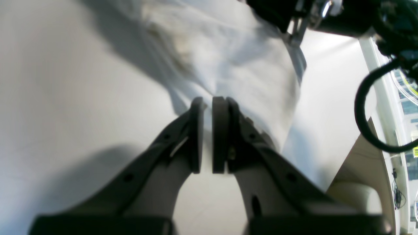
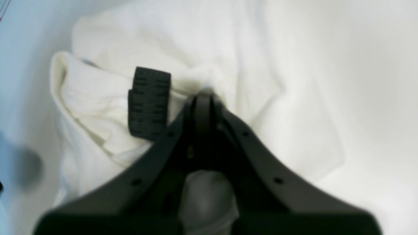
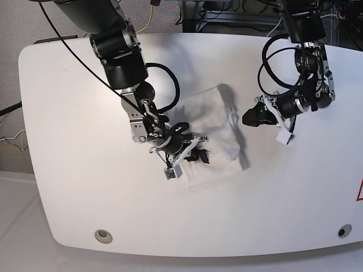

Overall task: Fold the T-shirt properly
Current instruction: 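Drag the folded bundle with the right gripper, flattening it on the table, then press the folded shirt flat with the right gripper while the left gripper withdraws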

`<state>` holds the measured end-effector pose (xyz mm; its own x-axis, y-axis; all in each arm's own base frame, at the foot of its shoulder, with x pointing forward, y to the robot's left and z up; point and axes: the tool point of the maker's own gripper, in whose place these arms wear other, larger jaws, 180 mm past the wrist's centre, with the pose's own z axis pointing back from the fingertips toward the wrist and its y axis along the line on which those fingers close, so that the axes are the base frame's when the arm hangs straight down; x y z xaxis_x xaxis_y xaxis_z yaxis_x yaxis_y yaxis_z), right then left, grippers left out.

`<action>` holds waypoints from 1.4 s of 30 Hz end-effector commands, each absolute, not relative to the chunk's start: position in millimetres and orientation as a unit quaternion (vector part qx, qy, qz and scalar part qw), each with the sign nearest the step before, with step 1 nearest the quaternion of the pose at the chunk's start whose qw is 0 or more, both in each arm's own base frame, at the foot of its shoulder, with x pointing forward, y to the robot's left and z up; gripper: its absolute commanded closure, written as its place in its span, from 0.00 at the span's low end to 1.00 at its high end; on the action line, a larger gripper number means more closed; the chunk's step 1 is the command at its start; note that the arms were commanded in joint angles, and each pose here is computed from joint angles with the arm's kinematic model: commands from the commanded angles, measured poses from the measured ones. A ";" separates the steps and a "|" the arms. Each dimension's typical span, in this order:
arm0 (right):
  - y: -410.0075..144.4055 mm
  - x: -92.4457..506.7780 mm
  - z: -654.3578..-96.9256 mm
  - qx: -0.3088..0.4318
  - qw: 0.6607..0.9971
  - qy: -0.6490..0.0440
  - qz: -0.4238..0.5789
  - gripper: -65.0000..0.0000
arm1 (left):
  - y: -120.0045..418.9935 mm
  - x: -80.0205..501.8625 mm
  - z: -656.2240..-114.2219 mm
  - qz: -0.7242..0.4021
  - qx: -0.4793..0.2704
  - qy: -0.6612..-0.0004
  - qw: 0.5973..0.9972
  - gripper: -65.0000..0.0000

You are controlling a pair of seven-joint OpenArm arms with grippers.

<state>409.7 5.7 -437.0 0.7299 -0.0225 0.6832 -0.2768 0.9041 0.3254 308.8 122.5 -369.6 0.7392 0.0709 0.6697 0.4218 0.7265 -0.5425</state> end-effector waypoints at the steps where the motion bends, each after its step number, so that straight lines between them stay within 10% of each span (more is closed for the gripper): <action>1: -40.2 390.6 -466.9 0.123 0.947 -0.291 0.061 1.00 | 122.8 318.9 -353.9 -0.107 -0.360 -0.373 0.849 0.95; 42: -43.0 356.4 -430.9 0.147 0.949 -0.274 -0.055 1.00 | 126.1 325.5 -347.9 -0.112 -0.355 -0.379 0.847 0.95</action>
